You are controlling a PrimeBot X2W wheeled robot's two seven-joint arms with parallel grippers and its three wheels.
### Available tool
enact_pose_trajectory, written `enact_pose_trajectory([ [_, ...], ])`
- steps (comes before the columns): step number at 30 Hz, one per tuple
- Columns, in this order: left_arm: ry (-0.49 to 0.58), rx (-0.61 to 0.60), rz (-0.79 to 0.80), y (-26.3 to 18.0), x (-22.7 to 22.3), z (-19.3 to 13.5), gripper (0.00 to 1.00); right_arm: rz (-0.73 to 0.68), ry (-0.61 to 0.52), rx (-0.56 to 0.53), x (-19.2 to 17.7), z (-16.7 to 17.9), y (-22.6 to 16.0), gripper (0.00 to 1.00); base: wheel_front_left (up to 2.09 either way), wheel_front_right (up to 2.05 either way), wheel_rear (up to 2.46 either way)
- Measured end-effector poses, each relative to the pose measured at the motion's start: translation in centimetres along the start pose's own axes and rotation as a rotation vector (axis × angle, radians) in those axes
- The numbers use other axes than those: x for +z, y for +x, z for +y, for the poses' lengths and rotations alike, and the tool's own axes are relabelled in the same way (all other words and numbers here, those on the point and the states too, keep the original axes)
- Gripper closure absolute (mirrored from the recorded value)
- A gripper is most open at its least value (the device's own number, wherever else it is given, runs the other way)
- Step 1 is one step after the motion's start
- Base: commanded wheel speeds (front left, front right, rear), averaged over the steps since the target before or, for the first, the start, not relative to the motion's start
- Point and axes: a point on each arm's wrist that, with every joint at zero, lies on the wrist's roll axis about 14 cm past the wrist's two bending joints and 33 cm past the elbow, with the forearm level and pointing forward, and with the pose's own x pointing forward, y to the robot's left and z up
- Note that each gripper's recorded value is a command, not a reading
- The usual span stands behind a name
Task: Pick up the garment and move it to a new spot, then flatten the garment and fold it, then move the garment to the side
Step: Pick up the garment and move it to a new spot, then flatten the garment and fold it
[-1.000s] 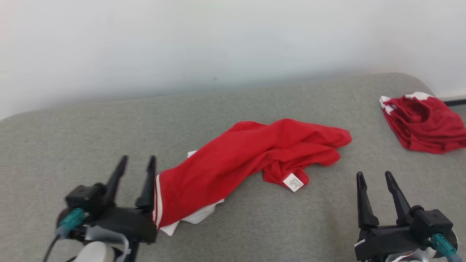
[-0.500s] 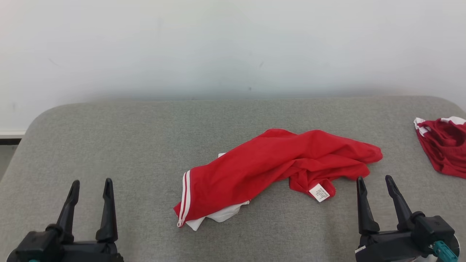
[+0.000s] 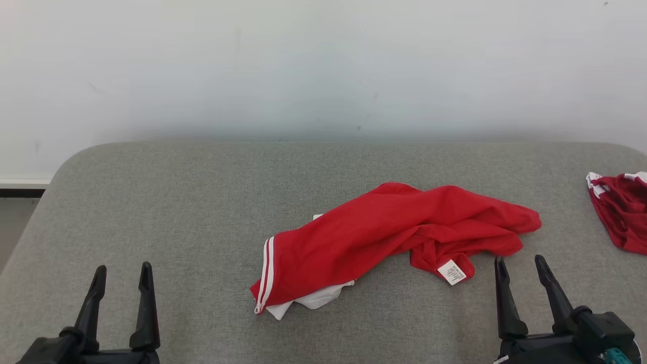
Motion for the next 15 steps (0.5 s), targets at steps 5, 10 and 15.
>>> enact_pose_trajectory([
  [5,-0.004,-0.002,0.014,0.1,-0.6,-0.2,0.00,0.005,0.004,-0.001,-0.2,0.1,-0.1,0.00,0.00,0.00,0.00],
  [10,-0.004,-0.015,0.033,0.1,-1.3,-0.5,0.00,0.014,0.005,-0.007,-0.4,-0.1,-0.1,0.00,0.00,0.00,0.00],
  [15,-0.021,-0.048,0.072,-0.1,-2.7,-1.7,0.00,0.025,0.007,-0.014,-0.8,-0.3,-0.1,0.00,0.00,0.00,0.00],
])
